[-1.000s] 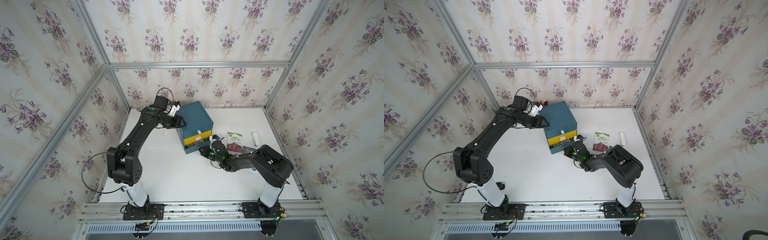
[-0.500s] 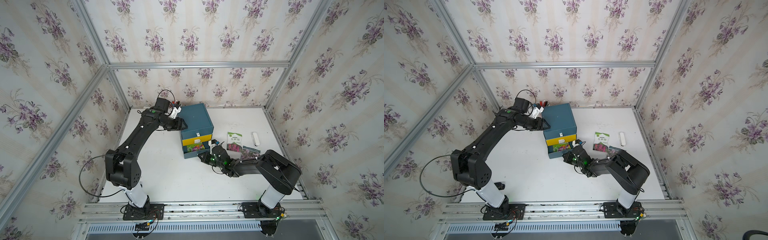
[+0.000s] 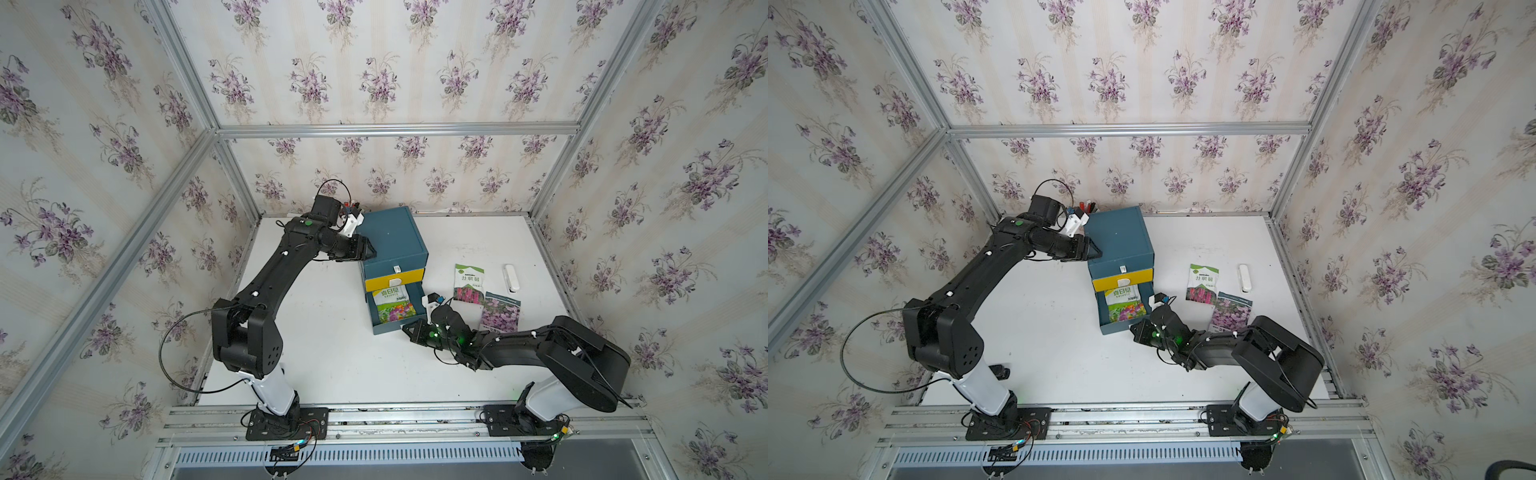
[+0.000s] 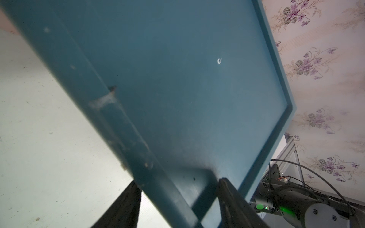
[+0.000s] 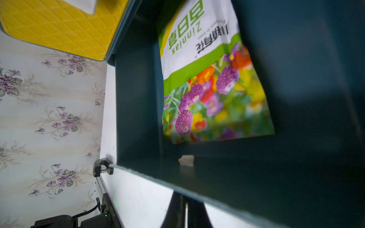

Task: Take the seed bags out of the drawer
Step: Open the drawer in the storage box.

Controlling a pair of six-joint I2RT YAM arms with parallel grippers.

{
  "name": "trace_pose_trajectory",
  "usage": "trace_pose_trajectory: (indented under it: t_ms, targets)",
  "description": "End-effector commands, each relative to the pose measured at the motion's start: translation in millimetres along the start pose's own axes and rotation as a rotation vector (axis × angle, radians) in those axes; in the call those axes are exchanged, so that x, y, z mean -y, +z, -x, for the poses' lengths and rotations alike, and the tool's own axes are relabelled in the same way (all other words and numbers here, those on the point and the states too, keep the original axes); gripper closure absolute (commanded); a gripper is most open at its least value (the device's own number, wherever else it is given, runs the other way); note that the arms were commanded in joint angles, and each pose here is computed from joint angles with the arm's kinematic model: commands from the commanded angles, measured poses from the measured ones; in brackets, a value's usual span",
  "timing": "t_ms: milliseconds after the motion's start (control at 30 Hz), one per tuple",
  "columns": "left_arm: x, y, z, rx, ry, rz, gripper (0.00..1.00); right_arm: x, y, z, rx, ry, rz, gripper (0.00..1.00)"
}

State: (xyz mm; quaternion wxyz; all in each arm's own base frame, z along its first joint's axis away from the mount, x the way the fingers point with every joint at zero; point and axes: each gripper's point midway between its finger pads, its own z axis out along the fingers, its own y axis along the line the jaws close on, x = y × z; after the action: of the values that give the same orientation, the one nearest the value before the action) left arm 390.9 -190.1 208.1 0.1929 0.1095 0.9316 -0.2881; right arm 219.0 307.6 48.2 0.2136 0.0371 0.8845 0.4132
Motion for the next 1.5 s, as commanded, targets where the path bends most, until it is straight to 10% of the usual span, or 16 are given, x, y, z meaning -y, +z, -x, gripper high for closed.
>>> trace_pose_trajectory:
  t_ms: [0,1133,1467]
  targets:
    - [-29,7,-41,-0.159,-0.045,0.146,0.36,4,-4,-11,-0.031,-0.005,-0.026,1.00]
    - [-29,11,-53,-0.189,-0.038,0.149,0.36,15,-33,-60,-0.140,-0.024,-0.091,1.00]
    - [-29,11,-54,-0.193,-0.036,0.151,0.36,6,-52,-47,-0.118,-0.068,-0.140,0.46]
